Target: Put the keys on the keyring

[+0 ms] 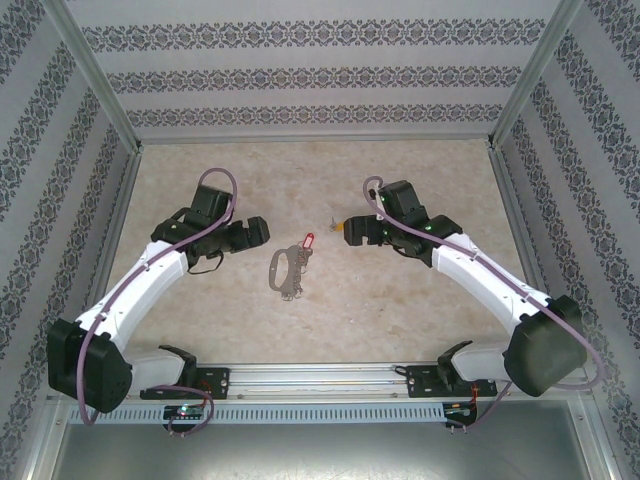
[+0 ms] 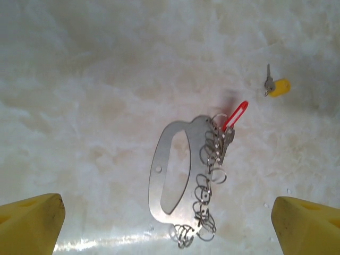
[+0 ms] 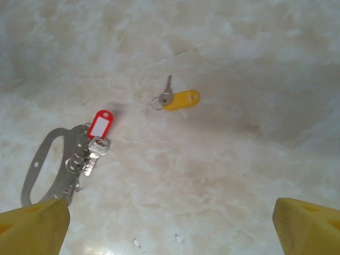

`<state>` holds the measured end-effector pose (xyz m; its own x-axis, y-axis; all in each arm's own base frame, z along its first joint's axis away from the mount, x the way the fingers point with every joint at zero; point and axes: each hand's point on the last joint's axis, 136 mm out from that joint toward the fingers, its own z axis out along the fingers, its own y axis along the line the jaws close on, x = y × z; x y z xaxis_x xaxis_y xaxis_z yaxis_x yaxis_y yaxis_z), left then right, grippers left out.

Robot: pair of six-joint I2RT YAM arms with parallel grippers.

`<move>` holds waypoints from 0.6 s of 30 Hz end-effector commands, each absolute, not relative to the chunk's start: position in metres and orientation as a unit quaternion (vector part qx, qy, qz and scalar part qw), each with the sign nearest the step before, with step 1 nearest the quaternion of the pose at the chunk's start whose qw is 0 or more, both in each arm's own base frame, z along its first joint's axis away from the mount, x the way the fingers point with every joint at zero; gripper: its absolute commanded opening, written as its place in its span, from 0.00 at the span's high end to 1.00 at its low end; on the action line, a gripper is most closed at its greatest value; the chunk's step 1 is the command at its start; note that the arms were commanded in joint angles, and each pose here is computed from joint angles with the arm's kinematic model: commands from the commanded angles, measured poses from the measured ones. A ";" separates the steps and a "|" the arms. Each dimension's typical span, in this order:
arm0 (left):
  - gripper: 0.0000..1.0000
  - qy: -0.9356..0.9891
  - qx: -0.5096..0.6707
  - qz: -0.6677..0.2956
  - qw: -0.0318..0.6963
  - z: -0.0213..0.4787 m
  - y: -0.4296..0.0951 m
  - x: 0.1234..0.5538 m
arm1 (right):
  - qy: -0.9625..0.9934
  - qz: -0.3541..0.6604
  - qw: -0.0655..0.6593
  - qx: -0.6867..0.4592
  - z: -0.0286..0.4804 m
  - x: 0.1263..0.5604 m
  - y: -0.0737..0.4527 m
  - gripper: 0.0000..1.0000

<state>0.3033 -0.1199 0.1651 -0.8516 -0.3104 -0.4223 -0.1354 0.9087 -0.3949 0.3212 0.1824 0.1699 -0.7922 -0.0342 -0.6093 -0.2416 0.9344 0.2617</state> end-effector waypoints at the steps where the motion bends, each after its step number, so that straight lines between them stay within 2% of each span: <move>1: 0.00 0.949 -0.140 -0.180 0.219 0.164 -0.121 0.291 | 0.931 0.196 0.298 -0.074 0.177 0.319 0.196 0.02; 10: 0.00 0.952 -0.083 -0.248 0.160 0.143 -0.164 0.312 | 0.944 0.203 0.257 -0.040 0.160 0.314 0.205 0.02; 18: 0.00 0.954 -0.062 -0.262 0.133 0.118 -0.171 0.311 | 0.954 0.192 0.231 -0.008 0.149 0.298 0.198 0.02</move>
<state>0.3087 -0.1628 0.1186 -0.9508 -0.2255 -0.2123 -0.0985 0.8700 -0.4831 0.3080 0.1992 0.1475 -0.8811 0.0490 -0.4703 -0.1377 0.9249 0.3544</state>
